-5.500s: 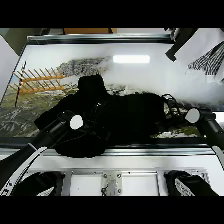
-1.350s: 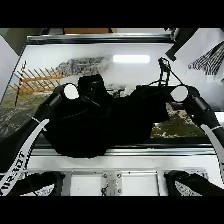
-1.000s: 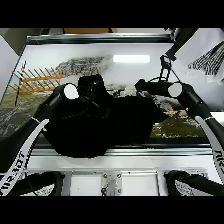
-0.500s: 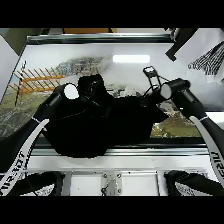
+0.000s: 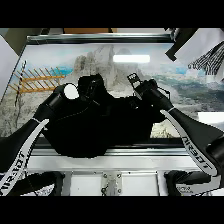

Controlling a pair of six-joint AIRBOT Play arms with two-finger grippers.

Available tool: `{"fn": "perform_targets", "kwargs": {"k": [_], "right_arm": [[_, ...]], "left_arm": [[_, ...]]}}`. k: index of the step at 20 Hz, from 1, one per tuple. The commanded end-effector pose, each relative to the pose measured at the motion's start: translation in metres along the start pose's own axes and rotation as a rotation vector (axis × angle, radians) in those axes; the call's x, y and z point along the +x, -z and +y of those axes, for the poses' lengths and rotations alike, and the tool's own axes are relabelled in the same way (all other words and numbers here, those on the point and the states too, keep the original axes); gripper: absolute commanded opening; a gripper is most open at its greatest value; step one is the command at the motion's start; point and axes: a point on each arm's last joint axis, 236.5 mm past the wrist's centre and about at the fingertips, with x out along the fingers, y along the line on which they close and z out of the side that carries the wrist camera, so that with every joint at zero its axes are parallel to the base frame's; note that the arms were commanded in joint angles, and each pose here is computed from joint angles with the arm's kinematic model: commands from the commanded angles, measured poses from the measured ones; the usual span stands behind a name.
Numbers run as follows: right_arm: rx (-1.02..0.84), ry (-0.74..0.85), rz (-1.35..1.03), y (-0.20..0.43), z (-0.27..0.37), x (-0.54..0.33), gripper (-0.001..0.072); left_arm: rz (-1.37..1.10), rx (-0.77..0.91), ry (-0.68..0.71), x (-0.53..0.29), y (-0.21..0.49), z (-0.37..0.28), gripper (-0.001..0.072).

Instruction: Fold the clothes and pants, and hang the long-sleeved shirts on hangers.

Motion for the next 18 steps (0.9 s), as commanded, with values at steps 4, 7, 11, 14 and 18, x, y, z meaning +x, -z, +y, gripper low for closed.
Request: {"fn": "perform_targets", "kwargs": {"k": [4,7,11,14,18], "right_arm": [[-0.031,0.159,0.17,0.026,-0.025,0.018,0.0462],[-0.055,0.271,0.208,0.034,-0.052,0.011,0.0461],[-0.068,0.322,0.23,0.038,-0.065,0.002,0.0245],[-0.064,0.329,0.259,0.045,-0.067,0.0,0.0246],[-0.071,0.344,0.321,0.058,-0.07,-0.005,0.026]], "left_arm": [[-0.021,0.001,-0.001,0.0,-0.005,0.0,0.0012],[-0.027,0.002,-0.002,0.0,-0.006,0.0,0.0012],[-0.029,0.002,-0.002,0.0,-0.007,0.0,0.0012],[-0.022,0.002,-0.002,0.0,-0.005,0.0,0.0012],[0.004,0.026,-0.001,0.0,0.001,0.0,0.0012]]}}
